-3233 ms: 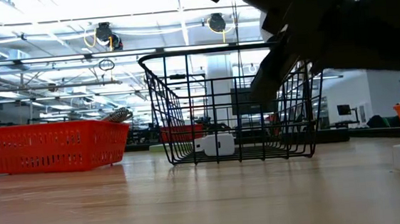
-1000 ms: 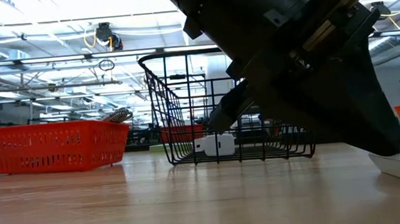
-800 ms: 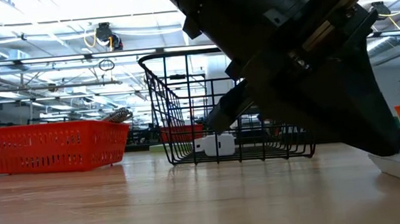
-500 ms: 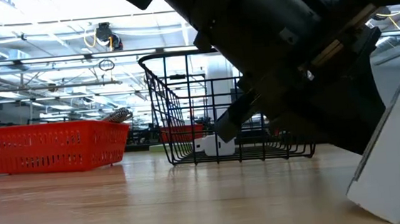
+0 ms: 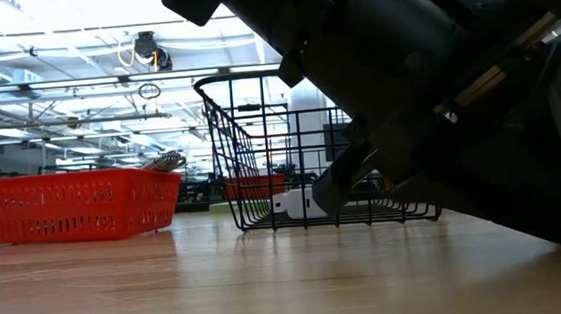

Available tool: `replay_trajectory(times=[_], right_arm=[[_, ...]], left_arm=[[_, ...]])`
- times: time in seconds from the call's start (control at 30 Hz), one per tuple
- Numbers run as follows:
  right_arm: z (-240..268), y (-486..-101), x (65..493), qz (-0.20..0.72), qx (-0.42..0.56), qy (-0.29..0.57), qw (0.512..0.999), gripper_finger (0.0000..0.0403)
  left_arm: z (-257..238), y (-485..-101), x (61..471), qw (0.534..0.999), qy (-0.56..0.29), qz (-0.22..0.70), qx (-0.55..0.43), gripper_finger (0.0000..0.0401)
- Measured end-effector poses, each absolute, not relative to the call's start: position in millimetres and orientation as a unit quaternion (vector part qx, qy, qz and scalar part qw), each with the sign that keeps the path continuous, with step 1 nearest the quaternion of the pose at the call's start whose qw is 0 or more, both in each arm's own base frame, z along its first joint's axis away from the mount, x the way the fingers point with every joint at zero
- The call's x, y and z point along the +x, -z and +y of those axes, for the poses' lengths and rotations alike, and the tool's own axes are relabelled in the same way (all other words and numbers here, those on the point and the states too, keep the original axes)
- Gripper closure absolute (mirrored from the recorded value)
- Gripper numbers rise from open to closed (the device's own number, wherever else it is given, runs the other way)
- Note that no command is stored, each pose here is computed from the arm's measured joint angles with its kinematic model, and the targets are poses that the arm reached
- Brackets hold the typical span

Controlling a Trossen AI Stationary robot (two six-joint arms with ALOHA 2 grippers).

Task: Pick and place items into bin
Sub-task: Put the bottom card reader box into the orange basket

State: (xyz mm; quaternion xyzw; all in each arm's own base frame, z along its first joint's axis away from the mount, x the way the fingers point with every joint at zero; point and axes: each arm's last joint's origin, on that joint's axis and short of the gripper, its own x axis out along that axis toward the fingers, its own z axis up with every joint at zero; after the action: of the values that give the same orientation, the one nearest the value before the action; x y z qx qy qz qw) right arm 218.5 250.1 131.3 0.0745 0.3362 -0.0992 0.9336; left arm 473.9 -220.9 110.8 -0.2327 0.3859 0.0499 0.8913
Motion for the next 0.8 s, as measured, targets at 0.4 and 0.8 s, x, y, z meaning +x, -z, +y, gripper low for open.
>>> replay_trajectory(times=[0.4, 0.8], right_arm=[[250.0, -129.7, 216.5, 0.338, 0.086, 0.097, 0.932, 0.0403], [250.5, -130.0, 216.2, 0.339, 0.09, 0.096, 0.932, 0.0403]], left_arm=[[-224.4, -128.3, 473.2, 0.901, -0.031, 0.366, -0.231, 0.0379], [-224.4, -131.6, 474.2, 0.905, -0.029, 0.356, -0.23, 0.0384]])
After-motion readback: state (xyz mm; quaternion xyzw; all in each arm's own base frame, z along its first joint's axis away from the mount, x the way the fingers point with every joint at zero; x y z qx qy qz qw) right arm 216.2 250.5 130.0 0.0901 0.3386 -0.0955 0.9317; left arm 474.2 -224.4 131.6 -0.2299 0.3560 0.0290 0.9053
